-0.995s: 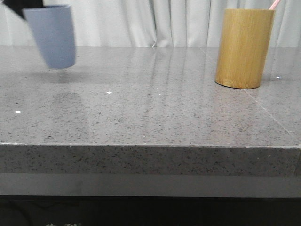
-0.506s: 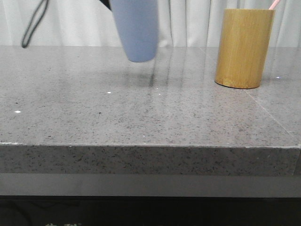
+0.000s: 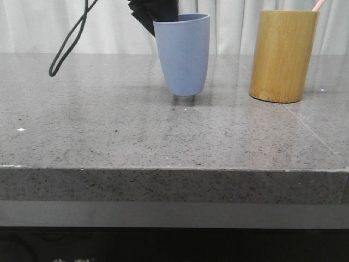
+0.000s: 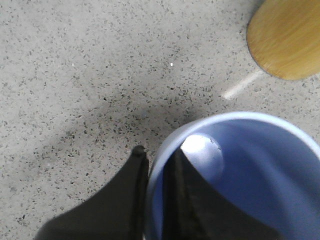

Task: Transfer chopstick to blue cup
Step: 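Carry the blue cup with the left gripper toward the bamboo cup, then set the blue cup down beside the bamboo cup and release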

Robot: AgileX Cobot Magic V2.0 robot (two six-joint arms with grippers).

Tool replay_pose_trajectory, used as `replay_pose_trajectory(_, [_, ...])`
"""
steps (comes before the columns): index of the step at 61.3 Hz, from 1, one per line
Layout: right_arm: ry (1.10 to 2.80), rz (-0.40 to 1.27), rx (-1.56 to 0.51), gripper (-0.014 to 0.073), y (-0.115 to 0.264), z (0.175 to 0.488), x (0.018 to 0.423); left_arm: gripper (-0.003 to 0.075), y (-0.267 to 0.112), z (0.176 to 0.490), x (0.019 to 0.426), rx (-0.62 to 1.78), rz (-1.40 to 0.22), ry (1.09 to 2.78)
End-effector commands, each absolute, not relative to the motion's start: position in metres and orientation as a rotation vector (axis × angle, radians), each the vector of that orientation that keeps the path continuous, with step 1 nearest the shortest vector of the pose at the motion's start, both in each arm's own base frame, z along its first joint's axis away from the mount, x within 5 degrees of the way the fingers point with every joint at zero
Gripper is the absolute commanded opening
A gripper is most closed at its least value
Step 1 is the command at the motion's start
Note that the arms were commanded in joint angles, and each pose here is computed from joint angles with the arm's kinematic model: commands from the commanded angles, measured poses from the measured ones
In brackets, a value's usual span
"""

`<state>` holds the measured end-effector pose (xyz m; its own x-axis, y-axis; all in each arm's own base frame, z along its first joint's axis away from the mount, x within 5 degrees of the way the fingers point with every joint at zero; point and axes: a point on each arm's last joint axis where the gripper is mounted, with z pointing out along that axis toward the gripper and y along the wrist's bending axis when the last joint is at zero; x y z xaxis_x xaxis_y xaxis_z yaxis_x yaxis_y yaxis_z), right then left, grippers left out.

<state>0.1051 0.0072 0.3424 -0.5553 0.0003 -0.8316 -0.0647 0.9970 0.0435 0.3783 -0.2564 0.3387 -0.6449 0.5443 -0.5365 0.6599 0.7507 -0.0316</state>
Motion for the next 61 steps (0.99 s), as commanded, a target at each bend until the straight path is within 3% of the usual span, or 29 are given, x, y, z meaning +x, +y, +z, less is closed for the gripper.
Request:
replay_pose_trajectory(1, [2.085, 0.083, -0.049, 0.0571, 0.007, 0.354, 0.109, -0.0018, -0.254, 0.376, 0.367, 0.872, -0.353, 2.323])
replay_pose_trajectory(27, [2.092, 0.084, -0.050, 0.0571, 0.007, 0.354, 0.108, -0.0009, -0.259, 0.360, 0.374, 0.884, -0.345, 2.363])
replay_pose_trajectory(31, [2.097, 0.084, -0.050, 0.0571, 0.007, 0.353, 0.108, 0.0046, -0.259, 0.360, 0.375, 0.882, -0.346, 2.359])
replay_pose_trajectory(41, [2.098, 0.084, -0.050, 0.0571, 0.007, 0.353, 0.108, 0.0309, -0.259, 0.361, 0.375, 0.877, -0.348, 2.348])
replay_pose_trajectory(44, [2.097, 0.084, -0.050, 0.0571, 0.007, 0.353, 0.108, 0.0353, -0.259, 0.361, 0.375, 0.876, -0.349, 2.347])
replay_pose_trajectory(61, [2.072, 0.083, -0.047, 0.0571, 0.007, 0.355, 0.109, 0.0368, -0.256, 0.382, 0.369, 0.882, -0.353, 2.326])
